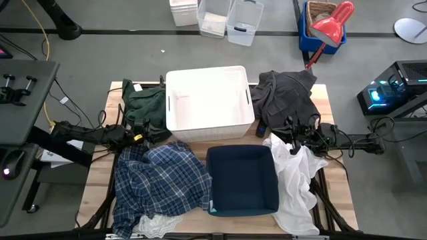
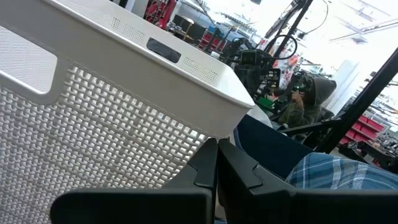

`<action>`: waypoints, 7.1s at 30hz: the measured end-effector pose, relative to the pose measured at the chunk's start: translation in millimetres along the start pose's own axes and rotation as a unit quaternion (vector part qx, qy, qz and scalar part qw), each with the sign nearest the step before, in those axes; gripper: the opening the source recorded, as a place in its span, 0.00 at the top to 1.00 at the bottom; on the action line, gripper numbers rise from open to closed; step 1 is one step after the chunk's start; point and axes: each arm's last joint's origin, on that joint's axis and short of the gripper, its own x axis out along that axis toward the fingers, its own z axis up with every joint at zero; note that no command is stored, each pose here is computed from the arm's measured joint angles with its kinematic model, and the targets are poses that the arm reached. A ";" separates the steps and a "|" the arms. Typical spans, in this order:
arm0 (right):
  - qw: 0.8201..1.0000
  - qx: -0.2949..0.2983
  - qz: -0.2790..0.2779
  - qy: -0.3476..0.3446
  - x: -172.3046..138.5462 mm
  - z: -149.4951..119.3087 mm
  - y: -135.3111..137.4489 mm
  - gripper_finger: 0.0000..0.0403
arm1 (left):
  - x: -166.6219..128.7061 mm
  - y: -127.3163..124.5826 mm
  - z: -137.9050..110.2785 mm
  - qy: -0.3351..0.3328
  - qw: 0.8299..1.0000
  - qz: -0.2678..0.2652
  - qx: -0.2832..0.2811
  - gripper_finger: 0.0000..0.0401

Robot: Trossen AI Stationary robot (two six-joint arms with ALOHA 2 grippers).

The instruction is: Sort clothes

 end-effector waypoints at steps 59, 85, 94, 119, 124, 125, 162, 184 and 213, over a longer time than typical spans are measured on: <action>0.940 0.211 0.011 -0.267 -9.2 47.7 11.3 1.00 | 90.3 -129.8 227.8 -0.023 0.994 0.077 0.080 0.73; 0.812 -0.023 -0.456 0.365 82.9 109.6 44.3 0.34 | 80.2 -123.0 222.6 0.022 0.989 0.099 0.110 0.74; 0.707 0.033 -0.605 0.365 100.0 78.9 -4.3 0.34 | 80.2 -122.9 222.6 0.021 0.989 0.100 0.110 0.74; 0.595 0.181 -0.721 0.306 123.9 60.4 -111.5 0.35 | 80.1 -122.5 221.6 0.026 0.988 0.101 0.112 0.74; 0.576 0.167 -0.724 0.340 128.9 45.0 -123.3 0.35 | 80.0 -121.9 220.5 0.032 0.987 0.103 0.115 0.74; 0.575 0.158 -0.721 0.353 130.2 41.7 -125.9 0.35 | 79.9 -121.8 220.3 0.033 0.987 0.104 0.115 0.74; 0.949 0.061 -0.300 -0.080 83.2 197.5 52.2 1.00 | 79.9 -121.6 220.0 0.034 0.987 0.104 0.116 0.74; 0.944 -0.015 0.205 -0.257 270.4 287.0 85.4 1.00 | 79.7 -120.6 220.6 0.026 0.985 0.123 0.117 0.74; 0.990 0.114 0.077 -0.033 400.3 226.6 -38.9 0.99 | 79.5 -120.3 220.5 0.026 0.984 0.128 0.118 0.74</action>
